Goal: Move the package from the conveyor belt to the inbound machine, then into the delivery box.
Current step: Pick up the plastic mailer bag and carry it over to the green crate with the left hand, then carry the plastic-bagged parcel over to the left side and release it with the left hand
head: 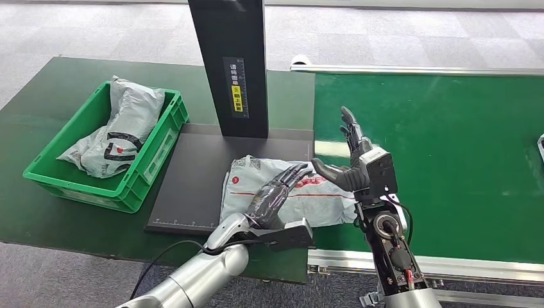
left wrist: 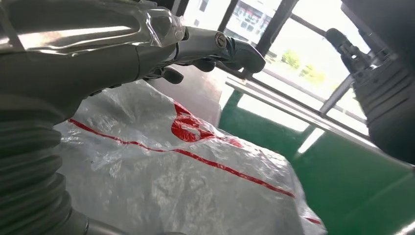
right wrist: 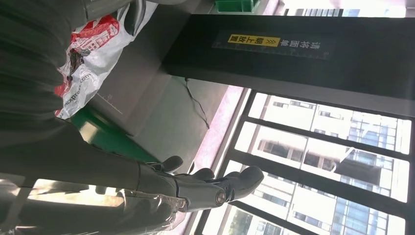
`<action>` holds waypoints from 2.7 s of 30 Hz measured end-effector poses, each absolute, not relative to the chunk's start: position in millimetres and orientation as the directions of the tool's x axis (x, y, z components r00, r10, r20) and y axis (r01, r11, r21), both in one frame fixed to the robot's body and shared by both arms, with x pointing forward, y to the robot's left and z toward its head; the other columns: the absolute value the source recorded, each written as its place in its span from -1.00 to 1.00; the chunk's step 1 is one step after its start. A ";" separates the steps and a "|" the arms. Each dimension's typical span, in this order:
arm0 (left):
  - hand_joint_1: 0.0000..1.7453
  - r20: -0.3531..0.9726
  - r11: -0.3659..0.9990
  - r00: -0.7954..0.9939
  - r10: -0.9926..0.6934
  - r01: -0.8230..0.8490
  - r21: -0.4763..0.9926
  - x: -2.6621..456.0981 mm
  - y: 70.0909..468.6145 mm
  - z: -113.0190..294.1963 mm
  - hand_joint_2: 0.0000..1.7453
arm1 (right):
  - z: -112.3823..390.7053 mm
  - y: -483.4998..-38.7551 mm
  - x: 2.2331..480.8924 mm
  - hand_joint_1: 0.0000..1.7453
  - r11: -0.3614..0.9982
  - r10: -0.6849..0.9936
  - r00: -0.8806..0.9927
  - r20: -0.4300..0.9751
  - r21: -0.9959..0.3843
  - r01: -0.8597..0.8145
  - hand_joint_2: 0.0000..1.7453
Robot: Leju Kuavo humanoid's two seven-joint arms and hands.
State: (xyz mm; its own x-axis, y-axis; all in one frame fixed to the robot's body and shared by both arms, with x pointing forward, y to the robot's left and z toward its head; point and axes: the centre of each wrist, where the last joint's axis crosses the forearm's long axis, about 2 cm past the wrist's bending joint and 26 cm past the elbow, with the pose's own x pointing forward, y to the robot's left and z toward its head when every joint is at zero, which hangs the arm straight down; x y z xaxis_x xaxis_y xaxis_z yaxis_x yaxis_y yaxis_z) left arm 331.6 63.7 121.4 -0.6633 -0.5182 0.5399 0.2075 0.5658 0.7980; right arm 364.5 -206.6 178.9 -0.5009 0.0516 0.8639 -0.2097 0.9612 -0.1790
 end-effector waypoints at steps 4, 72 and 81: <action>-1.00 0.446 0.476 -0.642 -0.624 0.141 0.868 336.2 62.1 117.6 1.00 | 179.4 -204.5 364.3 -1.00 0.962 0.046 -0.501 0.864 -0.174 -0.211 1.00; 1.00 -0.021 -0.069 0.072 -0.997 -0.768 0.636 447.3 331.3 283.2 1.00 | 159.9 -235.2 349.3 -1.00 0.974 0.069 -0.491 0.868 -0.166 -0.156 1.00; 0.07 -0.018 -0.123 0.169 -0.986 -0.641 0.758 474.0 362.1 282.2 1.00 | 173.8 -222.0 358.6 -1.00 0.963 0.037 -0.514 0.857 -0.169 -0.212 1.00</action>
